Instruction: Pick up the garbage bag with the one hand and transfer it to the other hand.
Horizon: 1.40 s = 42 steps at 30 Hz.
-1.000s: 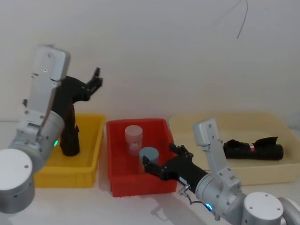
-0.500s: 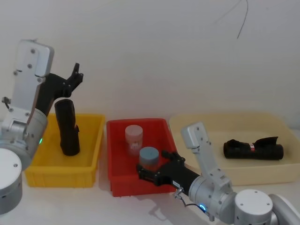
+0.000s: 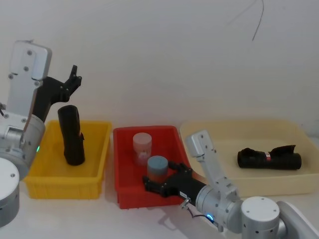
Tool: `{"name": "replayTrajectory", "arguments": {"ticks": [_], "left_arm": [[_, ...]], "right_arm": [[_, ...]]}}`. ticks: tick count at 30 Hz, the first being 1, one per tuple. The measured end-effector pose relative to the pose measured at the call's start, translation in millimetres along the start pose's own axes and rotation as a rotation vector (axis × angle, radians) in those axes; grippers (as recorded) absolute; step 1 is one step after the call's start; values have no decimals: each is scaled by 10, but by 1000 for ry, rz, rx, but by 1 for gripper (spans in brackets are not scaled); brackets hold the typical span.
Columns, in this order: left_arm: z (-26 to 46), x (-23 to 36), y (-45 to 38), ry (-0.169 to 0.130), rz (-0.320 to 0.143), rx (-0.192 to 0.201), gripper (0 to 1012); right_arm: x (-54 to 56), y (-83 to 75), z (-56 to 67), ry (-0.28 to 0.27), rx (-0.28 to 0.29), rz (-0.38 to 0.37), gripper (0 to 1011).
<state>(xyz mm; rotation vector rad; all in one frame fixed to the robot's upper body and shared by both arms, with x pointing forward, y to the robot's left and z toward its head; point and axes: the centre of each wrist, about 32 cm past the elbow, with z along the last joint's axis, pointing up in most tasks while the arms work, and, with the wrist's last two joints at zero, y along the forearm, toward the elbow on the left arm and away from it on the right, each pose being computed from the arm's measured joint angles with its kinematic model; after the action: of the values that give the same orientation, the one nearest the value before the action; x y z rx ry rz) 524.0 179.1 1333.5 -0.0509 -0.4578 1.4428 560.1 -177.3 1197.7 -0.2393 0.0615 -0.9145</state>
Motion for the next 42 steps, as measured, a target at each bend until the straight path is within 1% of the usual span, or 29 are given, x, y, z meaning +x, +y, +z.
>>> {"name": "replayTrajectory", "arguments": {"ticks": [12, 14, 15, 16, 17, 19, 20, 21, 22, 23, 24, 25, 26, 29, 32, 33, 34, 35, 36, 38, 41, 42], "left_arm": [[6, 10, 6, -5, 8, 2, 1001], [6, 11, 7, -6, 9, 2, 1001], [6, 12, 7, -6, 9, 2, 1001], [6, 13, 7, -6, 10, 2, 1001], [6, 13, 7, -6, 10, 2, 1001], [6, 13, 8, -6, 10, 2, 1001], [6, 14, 8, -6, 10, 2, 1001], [6, 14, 8, -7, 11, 2, 1001], [6, 15, 8, -7, 11, 3, 1001], [6, 15, 9, -7, 11, 3, 1001], [6, 16, 9, -7, 11, 3, 1001], [6, 16, 9, -7, 12, 3, 1001], [7, 16, 9, -7, 12, 3, 1001], [7, 17, 9, -8, 12, 3, 1001], [8, 17, 9, -8, 13, 2, 1001], [8, 17, 9, -8, 13, 2, 1001], [8, 17, 9, -8, 13, 2, 1001], [8, 17, 9, -8, 13, 2, 1001], [8, 17, 9, -8, 13, 2, 1001], [8, 17, 9, -8, 13, 2, 1001], [8, 17, 9, -8, 13, 2, 1001], [8, 17, 9, -8, 13, 2, 1001]], "right_arm": [[68, 97, 20, 3, 5, -11, 999], [75, 107, 30, 4, 12, -13, 984], [78, 110, 33, 5, 15, -14, 951], [81, 113, 37, 6, 18, -15, 951], [85, 117, 44, 7, 23, -16, 913], [89, 121, 52, 8, 29, -18, 886], [90, 122, 56, 9, 33, -19, 841], [96, 122, 63, 10, 38, -21, 841], [98, 122, 67, 11, 40, -22, 800], [100, 123, 72, 12, 43, -23, 791], [102, 123, 76, 13, 45, -24, 725], [104, 123, 80, 13, 47, -24, 711], [106, 123, 85, 14, 49, -25, 658], [107, 123, 93, 16, 52, -24, 587], [109, 121, 103, 16, 53, -23, 486], [106, 122, 105, 17, 53, -21, 427], [105, 122, 106, 17, 53, -20, 427], [104, 122, 106, 17, 52, -19, 386], [104, 122, 106, 17, 52, -18, 369], [103, 120, 107, 17, 50, -15, 289], [100, 119, 109, 17, 50, -12, 229], [101, 117, 109, 17, 49, -11, 176]]}}
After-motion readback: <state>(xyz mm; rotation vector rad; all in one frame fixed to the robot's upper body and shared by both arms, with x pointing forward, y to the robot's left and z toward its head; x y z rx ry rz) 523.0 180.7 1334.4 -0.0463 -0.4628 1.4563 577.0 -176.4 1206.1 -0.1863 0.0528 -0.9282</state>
